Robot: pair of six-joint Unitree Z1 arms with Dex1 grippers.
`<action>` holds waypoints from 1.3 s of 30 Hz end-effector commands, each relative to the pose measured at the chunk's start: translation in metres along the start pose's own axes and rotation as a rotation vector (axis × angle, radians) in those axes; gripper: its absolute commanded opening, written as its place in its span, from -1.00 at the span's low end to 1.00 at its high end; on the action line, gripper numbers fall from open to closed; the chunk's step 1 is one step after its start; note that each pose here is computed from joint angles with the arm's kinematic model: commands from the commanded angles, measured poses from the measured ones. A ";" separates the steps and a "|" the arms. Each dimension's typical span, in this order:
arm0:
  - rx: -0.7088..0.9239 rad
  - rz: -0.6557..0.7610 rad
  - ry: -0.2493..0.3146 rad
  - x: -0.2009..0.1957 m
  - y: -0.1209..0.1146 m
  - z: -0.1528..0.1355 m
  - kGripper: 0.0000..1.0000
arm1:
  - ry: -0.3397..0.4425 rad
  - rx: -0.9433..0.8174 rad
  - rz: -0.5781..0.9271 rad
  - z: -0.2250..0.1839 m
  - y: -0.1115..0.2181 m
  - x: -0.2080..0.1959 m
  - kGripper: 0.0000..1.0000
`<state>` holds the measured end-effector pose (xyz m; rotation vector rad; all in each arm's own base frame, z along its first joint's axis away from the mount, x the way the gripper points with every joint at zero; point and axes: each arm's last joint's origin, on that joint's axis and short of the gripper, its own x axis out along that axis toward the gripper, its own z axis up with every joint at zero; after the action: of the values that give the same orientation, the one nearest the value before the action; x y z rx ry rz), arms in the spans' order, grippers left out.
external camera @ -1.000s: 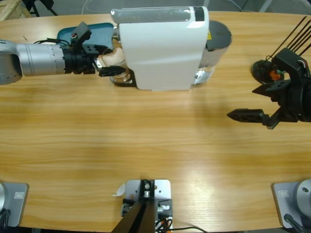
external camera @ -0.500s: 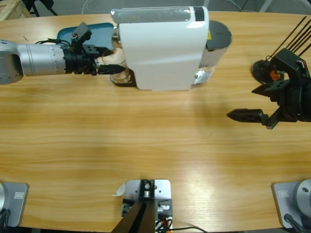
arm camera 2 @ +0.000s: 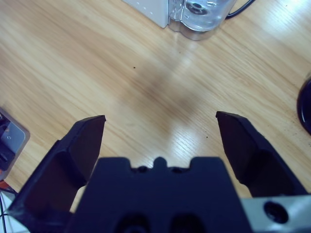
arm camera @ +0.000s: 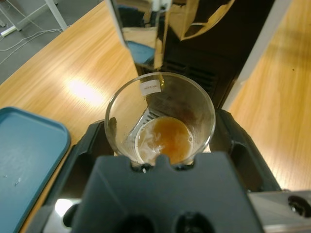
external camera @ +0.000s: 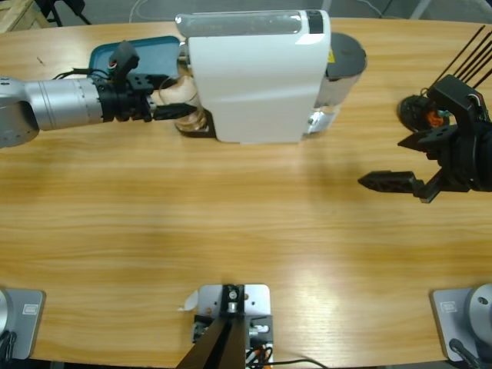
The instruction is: Pour coffee
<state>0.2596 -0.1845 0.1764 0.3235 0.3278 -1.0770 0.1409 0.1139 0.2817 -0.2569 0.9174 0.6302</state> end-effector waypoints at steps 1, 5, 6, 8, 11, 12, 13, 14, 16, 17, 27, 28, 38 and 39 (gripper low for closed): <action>-0.005 0.058 -0.023 -0.024 0.004 0.001 -1.00 | 0.048 0.005 -0.014 -0.002 0.000 0.009 1.00; -0.008 0.140 -0.061 -0.045 0.010 0.013 -1.00 | 0.048 0.005 -0.014 -0.003 0.000 0.009 1.00; -0.028 0.205 -0.054 -0.048 0.013 0.015 -1.00 | 0.048 0.005 -0.014 -0.003 0.000 0.009 1.00; -0.053 0.289 -0.042 -0.056 0.016 0.016 -1.00 | 0.048 0.005 -0.014 -0.003 0.000 0.009 1.00; -0.094 0.390 -0.009 -0.066 0.023 0.017 -1.00 | 0.047 0.005 -0.013 -0.003 0.000 0.008 1.00; -0.119 0.431 0.004 -0.068 0.029 0.017 -1.00 | 0.047 0.005 -0.012 -0.003 0.000 0.008 1.00; -0.148 0.473 0.018 -0.071 0.037 0.018 -1.00 | 0.048 0.005 -0.012 -0.003 0.000 0.008 1.00; -0.174 0.513 0.025 -0.074 0.045 0.020 -1.00 | 0.048 0.005 -0.012 -0.003 0.000 0.008 1.00; -0.227 0.601 0.060 -0.075 0.063 0.026 -1.00 | 0.049 0.005 -0.012 -0.003 0.000 0.009 1.00; -0.242 0.629 0.073 -0.072 0.071 0.028 -1.00 | 0.050 0.005 -0.012 -0.003 0.000 0.009 1.00; -0.338 0.666 0.122 -0.018 0.120 0.008 -1.00 | 0.058 0.005 -0.014 -0.002 0.000 0.011 1.00; -0.338 0.665 0.124 -0.014 0.122 0.007 -1.00 | 0.059 0.005 -0.014 -0.002 0.000 0.011 1.00; -0.373 0.645 0.148 0.017 0.142 -0.007 -1.00 | 0.071 0.005 -0.014 -0.001 0.000 0.014 1.00; -0.374 0.646 0.150 0.017 0.142 -0.008 -1.00 | 0.071 0.005 -0.013 0.000 0.000 0.014 1.00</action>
<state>0.3774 -0.1314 0.2061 0.1671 0.4303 -0.3614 0.1454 0.1175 0.2787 -0.2637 0.9374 0.6273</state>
